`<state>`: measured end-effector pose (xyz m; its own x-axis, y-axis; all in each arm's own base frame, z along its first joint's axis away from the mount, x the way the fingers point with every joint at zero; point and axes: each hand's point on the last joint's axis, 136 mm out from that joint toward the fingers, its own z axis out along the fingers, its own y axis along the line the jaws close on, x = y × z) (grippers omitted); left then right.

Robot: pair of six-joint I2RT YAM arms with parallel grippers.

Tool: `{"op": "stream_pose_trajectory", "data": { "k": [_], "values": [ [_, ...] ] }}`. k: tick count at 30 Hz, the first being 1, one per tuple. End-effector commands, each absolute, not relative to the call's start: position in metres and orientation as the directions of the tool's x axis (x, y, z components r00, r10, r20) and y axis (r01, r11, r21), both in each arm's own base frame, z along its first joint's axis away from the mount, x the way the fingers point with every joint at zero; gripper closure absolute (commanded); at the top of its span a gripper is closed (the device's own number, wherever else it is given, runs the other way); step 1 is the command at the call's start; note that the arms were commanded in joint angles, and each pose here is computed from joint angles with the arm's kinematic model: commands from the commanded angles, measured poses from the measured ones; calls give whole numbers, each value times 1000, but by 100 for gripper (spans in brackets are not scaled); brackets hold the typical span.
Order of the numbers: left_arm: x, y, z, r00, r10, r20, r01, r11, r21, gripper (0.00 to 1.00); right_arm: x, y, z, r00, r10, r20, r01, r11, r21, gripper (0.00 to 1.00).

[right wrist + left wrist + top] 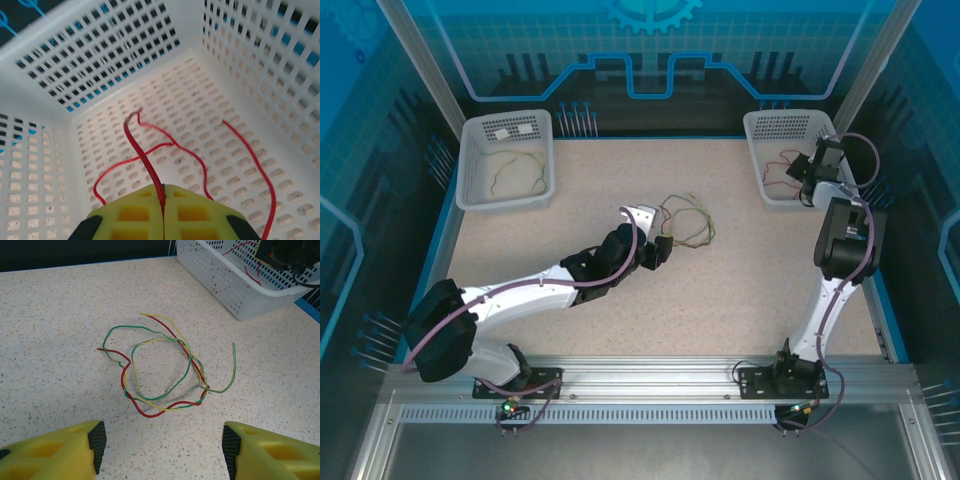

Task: Untangle the cables

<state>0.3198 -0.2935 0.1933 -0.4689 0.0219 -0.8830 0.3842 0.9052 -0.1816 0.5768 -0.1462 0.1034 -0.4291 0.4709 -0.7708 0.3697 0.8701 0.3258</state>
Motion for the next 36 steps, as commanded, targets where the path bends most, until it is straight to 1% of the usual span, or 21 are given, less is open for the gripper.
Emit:
{"op": "stream_pose_trajectory", "data": {
  "k": [1,4,7,8,9,10,11,12,16,19,21,23,25,29,33,36],
  "values": [
    [324,-289,202,-444,-2,-896,364,913,-183,35,576,-133,115,-439,433,-787,346,890,297,88],
    [325,-290,203,-437,1,-900,367,913,-177,35,568,-129,131,-416,394,-820,348,901,257,84],
    [327,-290,206,-430,6,-903,369,914,-169,35,562,-126,148,-413,387,-824,338,906,256,80],
    [327,-290,206,-428,6,-904,370,914,-169,35,560,-124,155,-407,381,-830,331,909,254,72],
    [328,-290,207,-425,6,-905,369,914,-168,35,558,-124,161,-399,372,-838,329,911,248,51],
    [329,-290,208,-423,3,-906,369,914,-169,35,555,-124,168,-392,362,-846,334,913,236,37],
    [329,-290,208,-422,1,-907,368,914,-170,35,553,-126,173,-389,358,-849,346,911,226,30],
    [330,-290,208,-423,0,-906,366,915,-171,35,550,-128,177,-390,362,-847,360,906,221,27],
    [332,-288,207,-427,-12,-904,355,918,-179,35,540,-124,185,-430,395,-812,372,897,239,26],
    [333,-285,207,-431,-19,-902,352,917,-187,34,526,-118,197,-426,430,-796,380,883,274,25],
    [334,-283,207,-435,-20,-900,349,918,-189,32,512,-113,210,-406,454,-793,385,872,302,25],
    [335,-279,206,-441,-25,-897,340,921,-193,25,498,-100,223,-393,475,-787,352,869,348,25],
    [338,-273,203,-451,-45,-891,323,923,-210,18,483,-72,236,-416,486,-768,263,873,410,25],
    [346,-262,193,-490,-105,-865,302,911,-282,17,448,-1,247,-503,399,-767,41,897,440,25],
    [355,-246,182,-549,-199,-812,260,882,-392,16,408,60,230,-617,299,-728,-118,880,461,25],
    [362,-233,171,-571,-220,-791,227,883,-410,15,384,92,205,-714,227,-662,-168,863,477,25]
  ]
}}
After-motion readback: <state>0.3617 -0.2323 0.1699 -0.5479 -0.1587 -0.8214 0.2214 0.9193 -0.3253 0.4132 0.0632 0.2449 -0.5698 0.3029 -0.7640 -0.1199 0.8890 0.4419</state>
